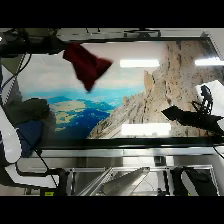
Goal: Fold the shirts.
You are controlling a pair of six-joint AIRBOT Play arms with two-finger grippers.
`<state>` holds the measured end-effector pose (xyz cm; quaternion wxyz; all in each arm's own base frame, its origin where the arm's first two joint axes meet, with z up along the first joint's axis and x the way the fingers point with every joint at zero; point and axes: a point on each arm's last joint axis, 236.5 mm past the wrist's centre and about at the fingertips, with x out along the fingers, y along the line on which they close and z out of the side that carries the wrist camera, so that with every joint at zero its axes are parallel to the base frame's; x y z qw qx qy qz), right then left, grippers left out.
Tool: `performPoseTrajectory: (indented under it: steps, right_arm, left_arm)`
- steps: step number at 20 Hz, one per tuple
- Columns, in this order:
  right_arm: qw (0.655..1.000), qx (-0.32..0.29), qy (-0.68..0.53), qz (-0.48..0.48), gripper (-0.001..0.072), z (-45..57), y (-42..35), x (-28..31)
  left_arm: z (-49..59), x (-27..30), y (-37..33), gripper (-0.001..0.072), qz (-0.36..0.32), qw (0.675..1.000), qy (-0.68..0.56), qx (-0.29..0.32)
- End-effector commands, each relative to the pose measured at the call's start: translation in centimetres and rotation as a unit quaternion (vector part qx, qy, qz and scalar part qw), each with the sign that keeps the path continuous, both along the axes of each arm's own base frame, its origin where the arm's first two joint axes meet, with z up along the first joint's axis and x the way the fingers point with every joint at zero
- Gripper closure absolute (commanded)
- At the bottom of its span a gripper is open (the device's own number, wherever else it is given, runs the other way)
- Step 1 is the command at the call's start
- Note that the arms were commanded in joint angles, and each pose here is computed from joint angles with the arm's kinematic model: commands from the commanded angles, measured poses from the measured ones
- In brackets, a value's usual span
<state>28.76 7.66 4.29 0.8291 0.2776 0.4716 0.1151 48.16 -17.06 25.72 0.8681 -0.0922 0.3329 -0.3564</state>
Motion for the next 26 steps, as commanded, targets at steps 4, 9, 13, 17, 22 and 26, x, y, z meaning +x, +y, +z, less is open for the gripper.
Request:
performPoseTrajectory:
  steps: [4, 9, 13, 17, 22, 26]
  right_arm:
    - [1.000, -0.001, 0.014, 0.020, 0.0009, -0.3, 0.4, -0.9]
    - [1.000, -0.010, 0.010, 0.024, 0.0009, -0.4, 0.2, -0.8]
    - [0.999, -0.049, 0.011, 0.017, 0.0009, -1.4, -1.4, -0.5]
    - [0.992, -0.091, 0.082, 0.005, 0.0009, -4.8, -3.6, -1.7]
    - [0.983, -0.063, 0.171, -0.018, 0.0162, -8.9, -3.7, -1.9]
    - [0.974, -0.032, 0.222, -0.014, 0.0373, -12.0, -2.7, -1.9]
  left_arm:
    - [-7.7, -7.1, -9.3, 0.0688, -0.120, 0.986, 0.112, 0.003]
    - [-16.9, -9.2, -9.6, -0.0013, -0.130, 0.963, 0.236, 0.019]
    - [-20.0, -9.7, -3.7, -0.0013, -0.105, 0.946, 0.296, 0.080]
    - [-25.2, -11.5, 2.4, -0.0013, -0.049, 0.922, 0.363, 0.122]
    - [-30.7, -10.1, 3.1, -0.0007, 0.008, 0.931, 0.363, 0.032]
    - [-33.4, -11.2, -1.5, -0.0007, -0.040, 0.914, 0.402, -0.040]
